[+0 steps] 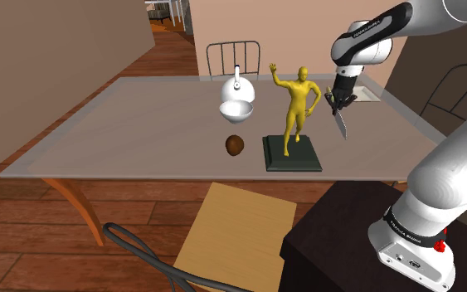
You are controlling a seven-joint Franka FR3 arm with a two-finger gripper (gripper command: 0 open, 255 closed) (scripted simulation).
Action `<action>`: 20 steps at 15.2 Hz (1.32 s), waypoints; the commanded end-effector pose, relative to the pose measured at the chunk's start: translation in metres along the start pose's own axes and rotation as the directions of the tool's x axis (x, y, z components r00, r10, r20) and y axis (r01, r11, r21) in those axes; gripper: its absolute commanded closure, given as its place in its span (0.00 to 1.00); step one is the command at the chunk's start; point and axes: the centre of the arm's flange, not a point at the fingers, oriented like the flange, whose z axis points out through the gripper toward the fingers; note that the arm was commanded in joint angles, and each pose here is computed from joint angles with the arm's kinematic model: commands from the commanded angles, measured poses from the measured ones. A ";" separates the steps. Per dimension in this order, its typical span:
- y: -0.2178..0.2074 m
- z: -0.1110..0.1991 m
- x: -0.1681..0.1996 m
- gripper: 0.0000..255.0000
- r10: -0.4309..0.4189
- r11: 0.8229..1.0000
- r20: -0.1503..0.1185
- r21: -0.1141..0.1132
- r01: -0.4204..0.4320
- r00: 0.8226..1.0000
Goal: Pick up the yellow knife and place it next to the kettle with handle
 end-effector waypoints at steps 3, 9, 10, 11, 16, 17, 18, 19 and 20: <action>0.000 -0.022 -0.002 1.00 0.000 1.000 0.000 0.000 0.000 1.000; -0.001 -0.053 -0.005 1.00 0.000 1.000 0.000 0.000 0.000 1.000; -0.001 -0.059 -0.006 1.00 0.000 1.000 0.000 0.000 0.000 1.000; -0.001 -0.064 -0.006 1.00 0.000 1.000 0.000 0.000 0.000 1.000; -0.002 -0.090 -0.009 1.00 0.000 1.000 0.000 0.000 0.000 1.000; -0.002 -0.095 -0.009 1.00 0.000 1.000 0.000 0.000 0.000 1.000; -0.002 -0.101 -0.010 1.00 0.000 1.000 0.000 0.000 0.000 1.000; -0.002 -0.106 -0.011 1.00 0.000 1.000 0.000 0.000 0.000 1.000; -0.003 -0.111 -0.011 1.00 0.000 1.000 0.000 0.000 0.000 1.000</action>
